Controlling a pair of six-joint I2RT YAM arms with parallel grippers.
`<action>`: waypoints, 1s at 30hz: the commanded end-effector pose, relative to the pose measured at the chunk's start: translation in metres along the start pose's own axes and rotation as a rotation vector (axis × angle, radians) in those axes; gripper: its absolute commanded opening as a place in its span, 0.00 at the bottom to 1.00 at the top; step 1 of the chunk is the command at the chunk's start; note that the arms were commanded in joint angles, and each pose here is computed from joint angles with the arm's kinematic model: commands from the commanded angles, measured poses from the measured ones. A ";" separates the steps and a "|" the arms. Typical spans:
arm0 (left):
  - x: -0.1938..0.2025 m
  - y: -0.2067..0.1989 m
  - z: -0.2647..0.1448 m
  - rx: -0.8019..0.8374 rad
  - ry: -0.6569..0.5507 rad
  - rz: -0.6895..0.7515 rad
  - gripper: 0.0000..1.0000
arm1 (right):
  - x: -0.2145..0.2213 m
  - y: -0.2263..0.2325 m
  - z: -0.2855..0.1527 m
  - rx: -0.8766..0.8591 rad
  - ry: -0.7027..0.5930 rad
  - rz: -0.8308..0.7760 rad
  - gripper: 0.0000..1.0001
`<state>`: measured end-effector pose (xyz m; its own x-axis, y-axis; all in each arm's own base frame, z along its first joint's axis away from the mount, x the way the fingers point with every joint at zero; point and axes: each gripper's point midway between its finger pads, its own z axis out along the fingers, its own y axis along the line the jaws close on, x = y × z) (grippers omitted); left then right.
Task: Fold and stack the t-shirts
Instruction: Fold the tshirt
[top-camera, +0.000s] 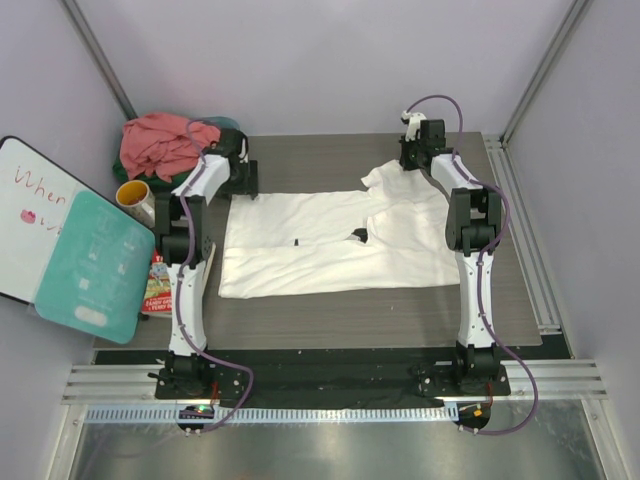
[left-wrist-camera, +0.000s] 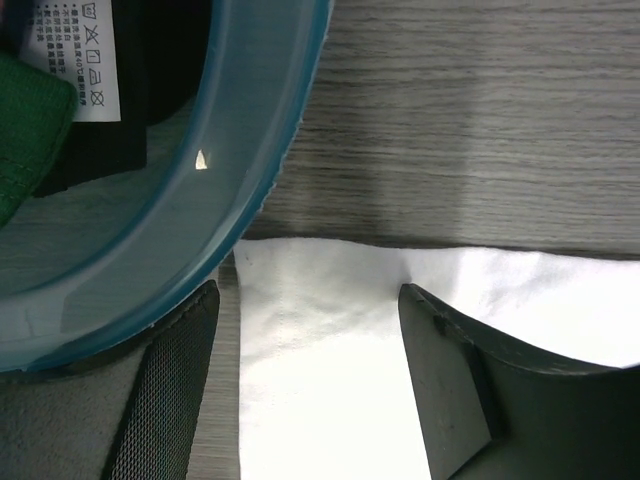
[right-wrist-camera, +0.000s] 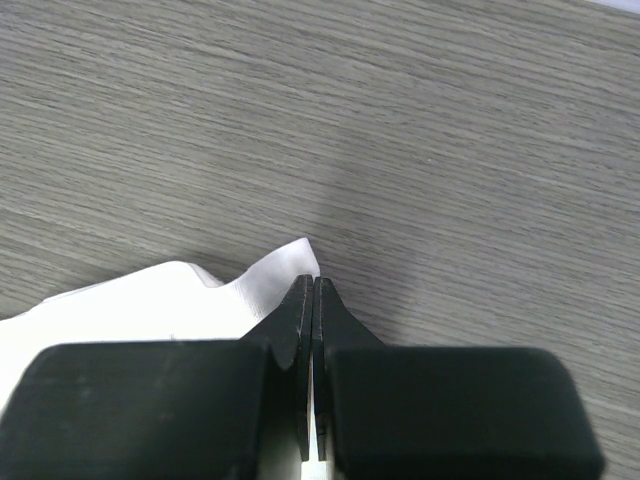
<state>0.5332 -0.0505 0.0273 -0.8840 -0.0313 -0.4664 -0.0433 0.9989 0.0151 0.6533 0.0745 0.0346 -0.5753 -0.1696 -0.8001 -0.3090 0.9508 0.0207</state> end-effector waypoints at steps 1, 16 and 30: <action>-0.031 -0.002 -0.005 0.077 -0.116 -0.028 0.73 | -0.034 0.002 -0.024 0.019 -0.045 -0.031 0.01; -0.047 0.010 0.012 0.015 -0.189 0.001 0.71 | -0.030 0.004 -0.023 0.014 -0.036 -0.037 0.01; -0.049 0.017 0.022 -0.017 -0.191 0.052 0.59 | -0.032 0.005 -0.024 0.011 -0.038 -0.042 0.01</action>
<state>0.5433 -0.0461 0.0271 -0.8633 -0.0091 -0.5046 -0.0252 0.9994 0.0251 0.6533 0.0754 0.0347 -0.5703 -0.1872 -0.7998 -0.3175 0.9483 0.0044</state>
